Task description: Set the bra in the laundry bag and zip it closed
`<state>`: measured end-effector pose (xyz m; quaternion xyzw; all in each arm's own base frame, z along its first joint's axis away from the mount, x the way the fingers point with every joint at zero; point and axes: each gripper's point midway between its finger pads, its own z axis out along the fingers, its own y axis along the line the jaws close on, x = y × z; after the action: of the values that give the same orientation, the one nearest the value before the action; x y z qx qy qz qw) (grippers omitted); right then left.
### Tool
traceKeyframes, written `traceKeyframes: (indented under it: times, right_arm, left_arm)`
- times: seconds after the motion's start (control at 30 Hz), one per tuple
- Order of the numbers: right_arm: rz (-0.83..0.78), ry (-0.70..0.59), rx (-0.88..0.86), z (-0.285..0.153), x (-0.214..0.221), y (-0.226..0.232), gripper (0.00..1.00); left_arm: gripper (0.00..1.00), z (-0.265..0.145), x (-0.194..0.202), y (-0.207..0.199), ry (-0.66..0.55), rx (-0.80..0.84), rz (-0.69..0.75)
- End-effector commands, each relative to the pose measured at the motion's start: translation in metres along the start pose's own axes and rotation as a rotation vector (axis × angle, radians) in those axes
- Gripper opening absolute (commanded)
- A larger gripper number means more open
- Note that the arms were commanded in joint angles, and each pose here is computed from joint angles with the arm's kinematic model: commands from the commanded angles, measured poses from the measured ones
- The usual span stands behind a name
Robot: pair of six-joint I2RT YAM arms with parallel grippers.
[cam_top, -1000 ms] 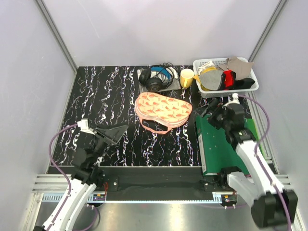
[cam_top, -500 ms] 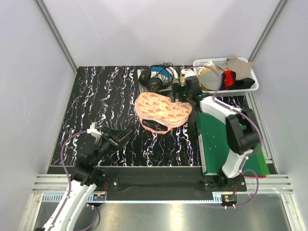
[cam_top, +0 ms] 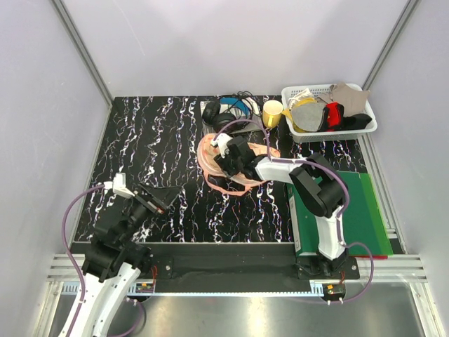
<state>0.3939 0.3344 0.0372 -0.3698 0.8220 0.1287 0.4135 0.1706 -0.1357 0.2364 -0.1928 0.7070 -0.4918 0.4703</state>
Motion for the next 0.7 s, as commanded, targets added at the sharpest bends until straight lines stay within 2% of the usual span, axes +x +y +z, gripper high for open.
traceKeyframes:
  times: [0.0, 0.17, 0.2, 0.23, 0.3, 0.43, 0.47, 0.53, 0.67]
  right_arm:
    - [-0.071, 0.066, 0.071, 0.015, 0.026, -0.012, 0.46]
    - [-0.119, 0.052, 0.073, 0.005, 0.013, -0.001, 0.22]
    - [-0.117, 0.052, 0.063, 0.002, 0.010, 0.003, 0.14]
    - [-0.115, 0.038, 0.050, -0.004, 0.001, 0.010, 0.00]
    - [-0.061, 0.053, 0.046, -0.016, -0.010, 0.019, 0.00]
    - [0.135, -0.051, 0.007, -0.069, -0.066, 0.045, 0.00]
    - [0.248, -0.066, -0.044, -0.078, -0.074, 0.057, 0.00]
    - [0.375, -0.108, -0.095, -0.103, -0.094, 0.066, 0.00]
    - [0.703, -0.116, -0.278, -0.133, -0.121, 0.101, 0.00]
  left_arm:
    - [0.98, -0.005, -0.003, 0.009, -0.016, -0.049, 0.082]
    - [0.98, -0.006, -0.003, 0.012, -0.014, -0.063, 0.092]
    - [0.98, -0.006, -0.004, 0.014, -0.021, -0.072, 0.093]
    - [0.98, -0.006, -0.006, 0.015, -0.025, -0.080, 0.097]
    - [0.98, -0.007, -0.012, 0.021, -0.055, -0.129, 0.102]
    - [0.98, -0.008, -0.020, 0.033, -0.085, -0.202, 0.124]
    - [0.98, -0.007, -0.018, 0.035, -0.078, -0.212, 0.125]
    - [0.97, -0.006, -0.023, 0.042, -0.103, -0.245, 0.120]
    - [0.96, -0.001, -0.018, 0.048, -0.077, -0.271, 0.099]
